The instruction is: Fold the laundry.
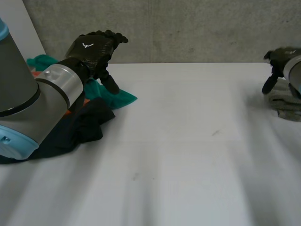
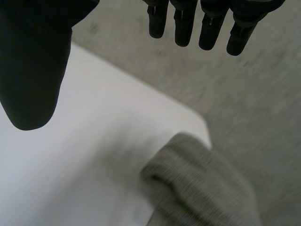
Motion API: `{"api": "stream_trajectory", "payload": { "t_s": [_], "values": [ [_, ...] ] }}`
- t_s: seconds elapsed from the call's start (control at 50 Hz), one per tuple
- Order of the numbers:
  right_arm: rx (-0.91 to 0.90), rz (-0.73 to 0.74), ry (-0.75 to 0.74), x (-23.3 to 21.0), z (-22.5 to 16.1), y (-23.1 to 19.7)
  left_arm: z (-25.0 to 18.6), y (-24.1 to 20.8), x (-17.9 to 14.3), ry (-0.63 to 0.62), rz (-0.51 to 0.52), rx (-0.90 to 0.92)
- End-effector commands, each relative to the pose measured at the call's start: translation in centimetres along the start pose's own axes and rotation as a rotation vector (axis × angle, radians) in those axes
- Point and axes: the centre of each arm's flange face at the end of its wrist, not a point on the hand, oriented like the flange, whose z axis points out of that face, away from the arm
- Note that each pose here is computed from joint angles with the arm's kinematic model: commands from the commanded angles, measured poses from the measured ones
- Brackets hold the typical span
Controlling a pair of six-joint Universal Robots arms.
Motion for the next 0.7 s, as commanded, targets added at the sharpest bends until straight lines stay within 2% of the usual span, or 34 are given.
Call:
{"api": "stream_trajectory", "payload": {
  "t_s": [0.02, 0.14, 0.18, 0.3, 0.4, 0.5, 0.58, 0.7],
  "values": [
    [0.413, -0.091, 0.115, 2.6, -7.0, -3.1, -0.3, 0.3, 0.1, 0.005, -0.001, -0.009],
    [0.21, -0.101, 0.049, 1.2, -7.1, 0.6, -0.4, -0.1, 0.2, 0.007, -0.003, 0.002],
    [0.2, -0.093, 0.034, 0.7, -7.4, 1.0, -0.7, -0.5, 0.2, 0.005, -0.005, 0.014],
    [0.47, -0.019, 0.053, 1.5, -11.4, -3.6, -1.9, -2.2, -0.2, -0.019, -0.007, 0.059],
    [0.564, 0.062, -0.004, 1.2, -13.8, -5.1, -3.4, -3.2, -0.6, -0.038, -0.02, 0.092],
    [0.487, 0.152, -0.126, -0.8, -16.1, -4.7, -5.1, -3.2, -2.4, -0.121, -0.048, 0.099],
    [0.352, 0.171, -0.193, -2.3, -16.9, -3.0, -6.8, -3.2, -3.9, -0.216, -0.052, 0.119],
    [0.301, 0.163, -0.247, -4.0, -17.7, -1.7, -8.1, -2.2, -3.7, -0.221, -0.051, 0.101]
  ]
}}
